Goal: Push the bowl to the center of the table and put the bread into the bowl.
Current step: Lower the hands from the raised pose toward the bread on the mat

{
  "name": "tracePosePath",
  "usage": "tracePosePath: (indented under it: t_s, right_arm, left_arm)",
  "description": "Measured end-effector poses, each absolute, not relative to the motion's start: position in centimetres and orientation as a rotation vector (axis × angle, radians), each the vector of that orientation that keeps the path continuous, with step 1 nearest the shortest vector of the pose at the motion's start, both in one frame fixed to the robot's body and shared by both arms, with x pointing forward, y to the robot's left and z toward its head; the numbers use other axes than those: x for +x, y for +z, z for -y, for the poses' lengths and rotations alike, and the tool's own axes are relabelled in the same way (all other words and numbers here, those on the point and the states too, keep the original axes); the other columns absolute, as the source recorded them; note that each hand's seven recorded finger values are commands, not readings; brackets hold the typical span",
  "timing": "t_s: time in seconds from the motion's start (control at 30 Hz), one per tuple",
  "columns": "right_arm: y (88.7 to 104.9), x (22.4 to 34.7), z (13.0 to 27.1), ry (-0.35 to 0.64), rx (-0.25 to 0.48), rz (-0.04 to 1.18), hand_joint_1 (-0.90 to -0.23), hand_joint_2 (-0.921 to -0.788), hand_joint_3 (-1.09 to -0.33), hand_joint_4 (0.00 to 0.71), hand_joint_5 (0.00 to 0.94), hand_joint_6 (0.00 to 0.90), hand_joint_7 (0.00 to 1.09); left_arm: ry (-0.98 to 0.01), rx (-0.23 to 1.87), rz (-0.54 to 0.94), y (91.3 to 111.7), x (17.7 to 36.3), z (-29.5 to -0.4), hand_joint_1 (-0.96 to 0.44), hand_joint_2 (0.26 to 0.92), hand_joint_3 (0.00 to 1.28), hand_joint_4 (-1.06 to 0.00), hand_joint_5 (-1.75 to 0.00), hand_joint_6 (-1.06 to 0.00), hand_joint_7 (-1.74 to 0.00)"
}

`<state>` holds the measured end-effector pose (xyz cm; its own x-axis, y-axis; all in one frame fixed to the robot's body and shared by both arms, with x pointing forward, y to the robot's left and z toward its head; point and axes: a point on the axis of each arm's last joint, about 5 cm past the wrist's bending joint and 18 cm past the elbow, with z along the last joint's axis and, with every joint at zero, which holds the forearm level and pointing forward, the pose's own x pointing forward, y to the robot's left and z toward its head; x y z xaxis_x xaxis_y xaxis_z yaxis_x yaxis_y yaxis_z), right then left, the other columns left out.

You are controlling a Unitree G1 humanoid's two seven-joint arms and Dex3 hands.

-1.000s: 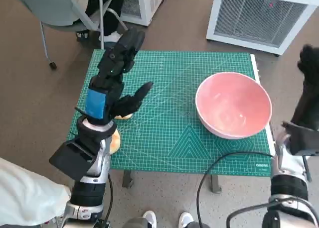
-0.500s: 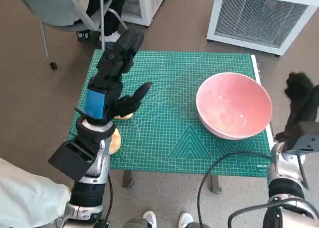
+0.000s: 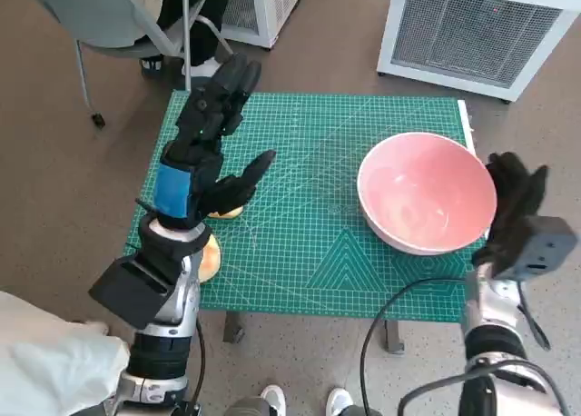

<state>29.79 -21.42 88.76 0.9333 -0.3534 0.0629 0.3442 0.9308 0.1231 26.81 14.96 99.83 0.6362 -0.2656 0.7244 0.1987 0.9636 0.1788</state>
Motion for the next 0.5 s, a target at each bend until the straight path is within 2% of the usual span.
tracePosePath:
  t_s: [0.23,0.5]
  right_arm:
    - [88.9,30.4,19.9,-0.317,0.185,0.061,-0.443,-0.921,-0.830,0.303,0.016,0.070,0.64]
    - [89.9,31.4,18.3,-0.277,0.169,0.074,-0.445,-0.921,-0.841,0.317,0.020,0.065,0.62]
  left_arm:
    - [-0.263,0.088,0.837,99.7,26.7,-15.1,-0.32,0.921,0.37,-0.36,0.00,-0.30,-0.25]
    - [-0.260,0.095,0.832,99.6,26.6,-15.2,-0.33,0.921,0.37,-0.36,0.00,-0.30,-0.25]
